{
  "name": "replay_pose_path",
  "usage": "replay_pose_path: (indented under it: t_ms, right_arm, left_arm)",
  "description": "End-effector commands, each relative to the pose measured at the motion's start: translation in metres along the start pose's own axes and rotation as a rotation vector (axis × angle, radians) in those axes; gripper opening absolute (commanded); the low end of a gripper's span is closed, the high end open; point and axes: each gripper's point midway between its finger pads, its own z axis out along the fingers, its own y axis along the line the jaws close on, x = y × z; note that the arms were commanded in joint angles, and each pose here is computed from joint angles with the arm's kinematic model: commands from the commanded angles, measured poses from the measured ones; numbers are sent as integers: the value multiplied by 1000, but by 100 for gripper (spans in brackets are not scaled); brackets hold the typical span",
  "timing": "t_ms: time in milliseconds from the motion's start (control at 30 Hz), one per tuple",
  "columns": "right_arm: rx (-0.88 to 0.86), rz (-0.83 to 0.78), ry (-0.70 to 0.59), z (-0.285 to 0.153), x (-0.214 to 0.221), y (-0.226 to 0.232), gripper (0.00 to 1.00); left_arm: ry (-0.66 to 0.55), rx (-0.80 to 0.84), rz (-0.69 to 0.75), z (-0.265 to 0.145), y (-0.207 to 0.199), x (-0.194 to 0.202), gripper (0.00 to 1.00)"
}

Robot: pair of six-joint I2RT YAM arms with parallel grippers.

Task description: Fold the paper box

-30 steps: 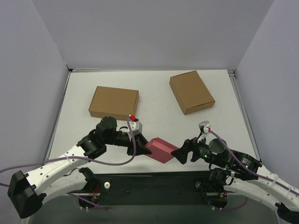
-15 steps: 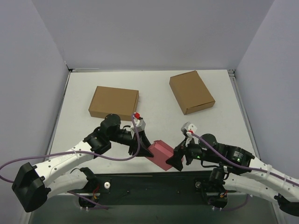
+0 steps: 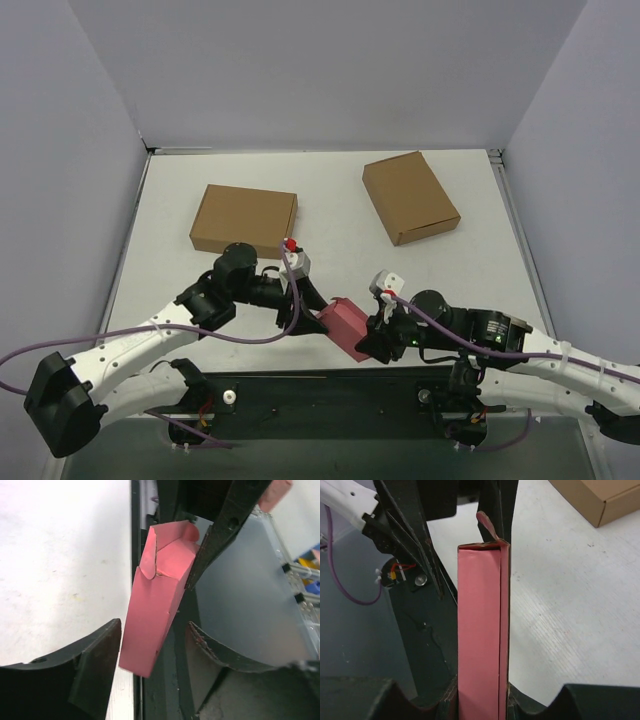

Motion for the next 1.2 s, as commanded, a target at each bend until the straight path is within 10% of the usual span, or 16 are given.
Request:
replay_pose_path:
  t_ms: [0,300,500,1167]
  right_arm:
    - [105,-10,56,-4,5,-18,14]
    - [159,-11,189,3,28,-27,13]
    - [162,-5,202,4,27,-27,13]
    - [160,2,216,6,30,-26,14]
  left_arm:
    - [-58,-217,121,-19,22,-33,66]
    - [-51,-353,217,-27,35,-64,73]
    - [154,-334,284,6,37,-39,62]
    - [179,-356,284,15,42,-28,34]
